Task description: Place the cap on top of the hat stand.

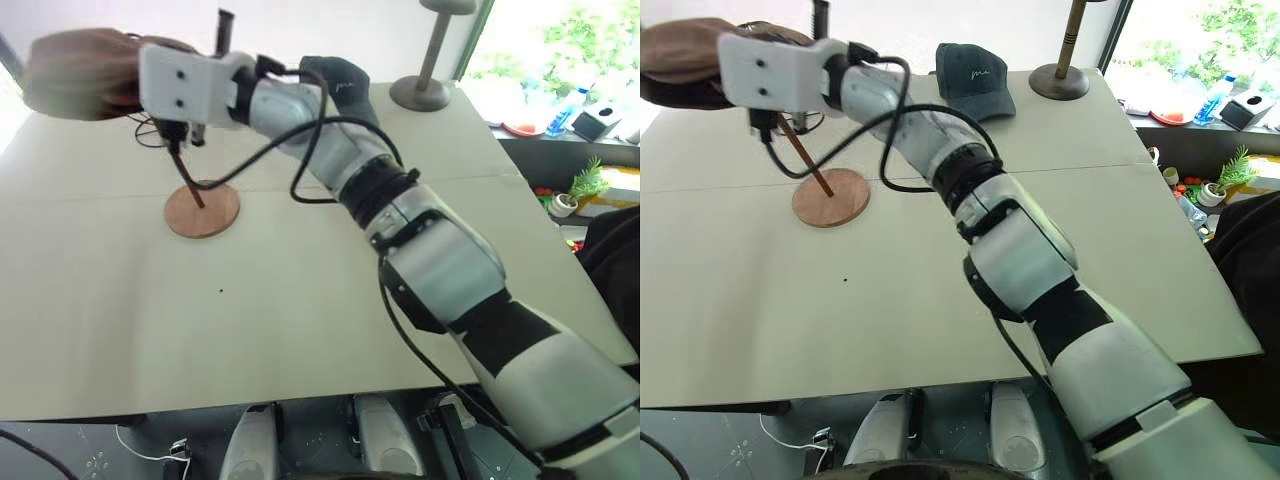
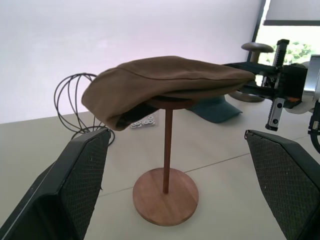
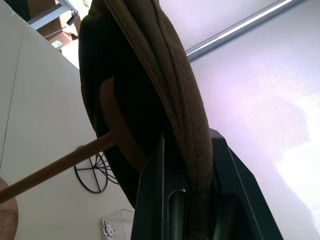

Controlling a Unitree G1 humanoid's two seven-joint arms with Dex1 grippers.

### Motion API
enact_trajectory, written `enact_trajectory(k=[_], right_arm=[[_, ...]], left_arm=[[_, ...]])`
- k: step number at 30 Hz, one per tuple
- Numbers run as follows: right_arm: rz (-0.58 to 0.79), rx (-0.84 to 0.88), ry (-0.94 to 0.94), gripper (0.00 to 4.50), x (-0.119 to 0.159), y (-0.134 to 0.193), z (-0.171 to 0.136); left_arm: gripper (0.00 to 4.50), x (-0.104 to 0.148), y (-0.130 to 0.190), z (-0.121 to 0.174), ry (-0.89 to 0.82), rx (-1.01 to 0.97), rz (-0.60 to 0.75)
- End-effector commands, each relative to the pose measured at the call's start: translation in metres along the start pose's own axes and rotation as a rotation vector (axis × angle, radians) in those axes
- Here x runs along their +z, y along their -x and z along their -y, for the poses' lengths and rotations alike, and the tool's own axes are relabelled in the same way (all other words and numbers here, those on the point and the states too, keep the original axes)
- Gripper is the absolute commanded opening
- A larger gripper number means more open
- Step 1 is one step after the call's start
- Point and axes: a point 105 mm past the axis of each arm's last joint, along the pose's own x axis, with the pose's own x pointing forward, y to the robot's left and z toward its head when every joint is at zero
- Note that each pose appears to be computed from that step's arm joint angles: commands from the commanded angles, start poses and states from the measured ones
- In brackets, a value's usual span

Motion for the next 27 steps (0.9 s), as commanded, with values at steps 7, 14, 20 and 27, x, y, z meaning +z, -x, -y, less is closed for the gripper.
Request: enact_trajectory(k=[7, 14, 20, 27], right_arm=[[0.052, 0.01, 0.082, 0.01, 0.014, 0.021, 0.002], [0.046, 0.036, -0.027, 1.28, 0.015, 0.017, -0.013], [0.05, 0.048, -0.028, 4.48, 0.015, 0.019, -0.018], [0.049, 0.085, 0.006, 4.48, 0.009, 0.055, -0.014]], left_arm=[[4.5, 0.01, -0.02, -0.005, -0.026, -0.008, 0.041], [4.5, 0.01, -0.027, -0.013, -0.024, -0.01, 0.054], [4.5, 0.007, -0.03, -0.015, -0.016, -0.04, 0.058], [4.5, 0.006, -0.04, -0.007, -0.037, -0.134, 0.029]])
